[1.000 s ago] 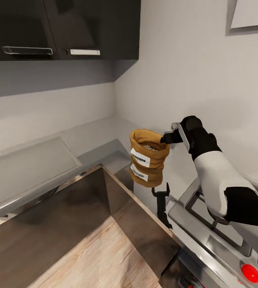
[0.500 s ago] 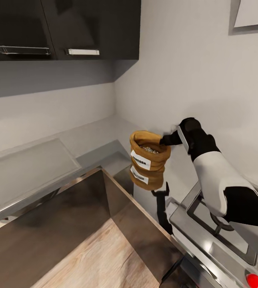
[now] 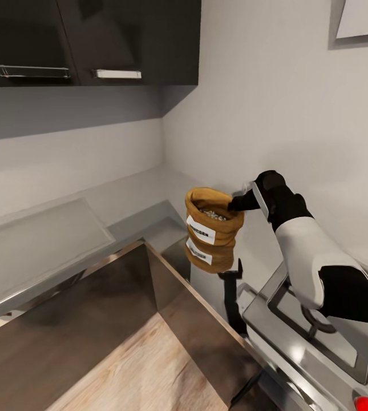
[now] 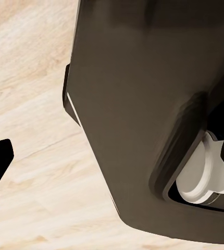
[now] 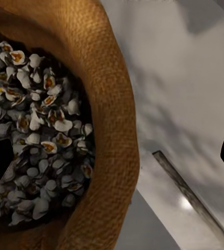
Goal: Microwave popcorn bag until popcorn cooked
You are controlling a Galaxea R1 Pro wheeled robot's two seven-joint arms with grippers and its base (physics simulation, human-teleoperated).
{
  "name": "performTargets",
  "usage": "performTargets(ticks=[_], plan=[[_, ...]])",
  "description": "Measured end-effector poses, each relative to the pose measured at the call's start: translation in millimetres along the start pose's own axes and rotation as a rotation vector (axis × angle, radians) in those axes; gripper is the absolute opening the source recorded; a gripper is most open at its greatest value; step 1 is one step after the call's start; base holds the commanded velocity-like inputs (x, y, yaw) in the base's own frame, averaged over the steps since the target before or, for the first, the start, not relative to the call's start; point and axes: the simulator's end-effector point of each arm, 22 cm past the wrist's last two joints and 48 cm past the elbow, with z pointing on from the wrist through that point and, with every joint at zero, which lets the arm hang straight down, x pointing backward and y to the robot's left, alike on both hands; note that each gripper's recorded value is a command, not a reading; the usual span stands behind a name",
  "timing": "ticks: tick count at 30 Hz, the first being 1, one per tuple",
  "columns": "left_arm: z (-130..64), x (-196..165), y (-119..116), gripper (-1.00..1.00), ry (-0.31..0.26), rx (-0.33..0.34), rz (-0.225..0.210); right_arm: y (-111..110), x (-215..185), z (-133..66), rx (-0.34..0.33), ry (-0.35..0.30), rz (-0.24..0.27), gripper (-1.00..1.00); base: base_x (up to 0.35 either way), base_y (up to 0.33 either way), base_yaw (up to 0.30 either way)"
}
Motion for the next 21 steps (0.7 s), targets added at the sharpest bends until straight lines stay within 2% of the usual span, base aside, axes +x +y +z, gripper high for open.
performTargets(ticks=[6, 10, 19, 20, 21], plan=[[0.0, -0.1, 0.1, 1.00, 0.000, -0.001, 0.000, 3.1, 2.0, 1.7, -0.005, 0.006, -0.001, 1.00, 0.070, 0.000, 0.000], [0.0, -0.1, 0.2, 1.00, 0.000, -0.001, 0.000, 4.7, 28.8, 17.4, -0.014, 0.081, -0.001, 1.00, 0.002, 0.000, 0.000], [0.0, -0.1, 0.2, 1.00, 0.000, -0.001, 0.000, 3.7, 30.4, 22.3, -0.015, 0.073, -0.005, 1.00, 0.000, 0.000, 0.000], [0.0, -0.1, 0.2, 1.00, 0.000, -0.001, 0.000, 4.1, 30.6, 22.4, -0.015, 0.073, -0.005, -1.00, 0.000, 0.000, 0.000], [0.0, -0.1, 0.2, 1.00, 0.000, -0.001, 0.000, 4.3, 30.7, 22.5, -0.016, 0.073, -0.005, -1.00, 0.000, 0.000, 0.000]])
